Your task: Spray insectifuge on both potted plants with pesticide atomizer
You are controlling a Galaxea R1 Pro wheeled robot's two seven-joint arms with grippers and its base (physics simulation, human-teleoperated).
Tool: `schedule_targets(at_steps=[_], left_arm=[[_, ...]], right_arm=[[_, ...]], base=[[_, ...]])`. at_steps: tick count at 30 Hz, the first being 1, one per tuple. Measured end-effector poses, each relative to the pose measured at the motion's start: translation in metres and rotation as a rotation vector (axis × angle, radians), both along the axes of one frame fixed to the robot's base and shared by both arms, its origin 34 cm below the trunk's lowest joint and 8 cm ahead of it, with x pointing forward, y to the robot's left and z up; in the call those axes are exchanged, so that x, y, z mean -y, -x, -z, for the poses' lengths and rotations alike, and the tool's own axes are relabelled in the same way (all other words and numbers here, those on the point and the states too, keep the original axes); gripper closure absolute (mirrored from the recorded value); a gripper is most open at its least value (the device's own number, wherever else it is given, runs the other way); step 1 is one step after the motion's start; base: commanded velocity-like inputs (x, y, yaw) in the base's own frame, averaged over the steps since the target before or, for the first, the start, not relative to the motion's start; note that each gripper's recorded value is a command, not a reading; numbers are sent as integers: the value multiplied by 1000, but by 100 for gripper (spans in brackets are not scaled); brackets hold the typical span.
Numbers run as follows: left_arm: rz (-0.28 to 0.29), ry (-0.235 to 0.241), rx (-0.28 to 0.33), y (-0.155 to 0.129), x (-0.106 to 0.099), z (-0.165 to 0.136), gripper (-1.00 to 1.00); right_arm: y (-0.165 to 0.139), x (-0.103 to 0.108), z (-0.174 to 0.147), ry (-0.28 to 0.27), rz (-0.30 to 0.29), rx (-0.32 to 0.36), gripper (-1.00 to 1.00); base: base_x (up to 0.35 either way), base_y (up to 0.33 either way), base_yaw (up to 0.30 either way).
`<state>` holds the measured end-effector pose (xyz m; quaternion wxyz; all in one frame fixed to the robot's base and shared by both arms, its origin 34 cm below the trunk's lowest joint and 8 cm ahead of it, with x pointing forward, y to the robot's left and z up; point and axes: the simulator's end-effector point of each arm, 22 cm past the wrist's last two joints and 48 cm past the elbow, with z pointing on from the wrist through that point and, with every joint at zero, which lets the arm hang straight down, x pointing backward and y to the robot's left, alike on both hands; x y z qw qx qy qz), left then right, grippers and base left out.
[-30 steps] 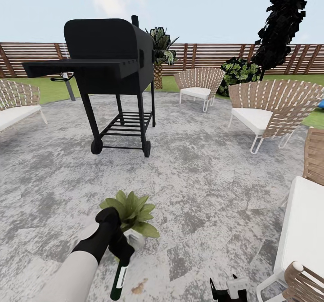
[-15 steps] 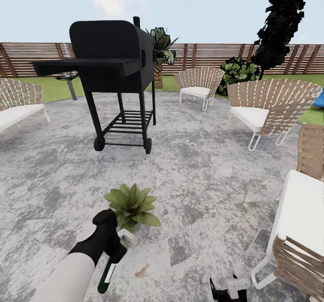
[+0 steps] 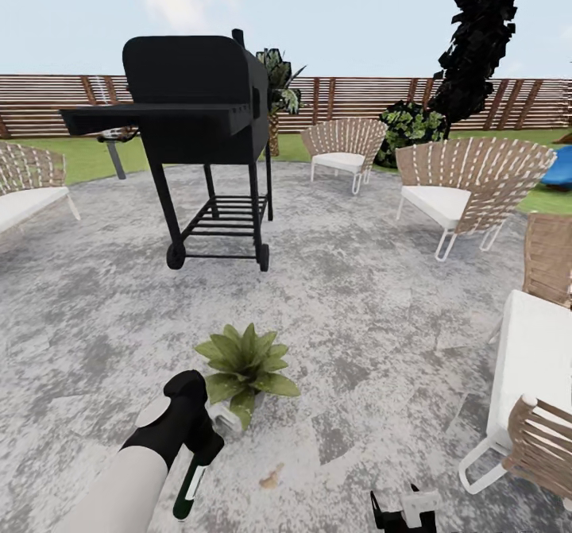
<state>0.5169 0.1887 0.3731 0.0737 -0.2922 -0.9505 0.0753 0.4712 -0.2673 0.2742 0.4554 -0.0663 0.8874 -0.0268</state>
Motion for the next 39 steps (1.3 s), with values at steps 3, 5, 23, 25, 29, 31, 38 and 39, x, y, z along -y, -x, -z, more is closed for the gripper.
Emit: schedule_targets(at_steps=[3, 5, 23, 25, 29, 31, 38, 39], left_arm=[[9, -7, -18, 6, 0, 4, 100], [18, -11, -48, 16, 0, 10, 100], [-15, -70, 39, 7, -60, 31, 100], [-18, -66, 45, 5, -60, 30, 100], [-35, -59, 46, 6, -61, 30, 100], [-63, -48, 48, 5, -63, 30, 100], [-34, -13, 85, -1, -60, 32, 100], [-37, -11, 86, -1, -61, 32, 100]], right_arm=[[0, 0, 0, 0, 0, 0, -100], [0, 0, 0, 0, 0, 0, -100], [0, 0, 0, 0, 0, 0, -100], [0, 0, 0, 0, 0, 0, -100], [0, 0, 0, 0, 0, 0, -100], [0, 0, 0, 0, 0, 0, -100], [0, 0, 0, 0, 0, 0, -100], [0, 0, 0, 0, 0, 0, -100]], base=[[28, 52, -71], [6, 12, -16], [0, 1, -1], [0, 0, 0], [0, 24, 0], [0, 204, 0], [0, 279, 0], [0, 138, 0]])
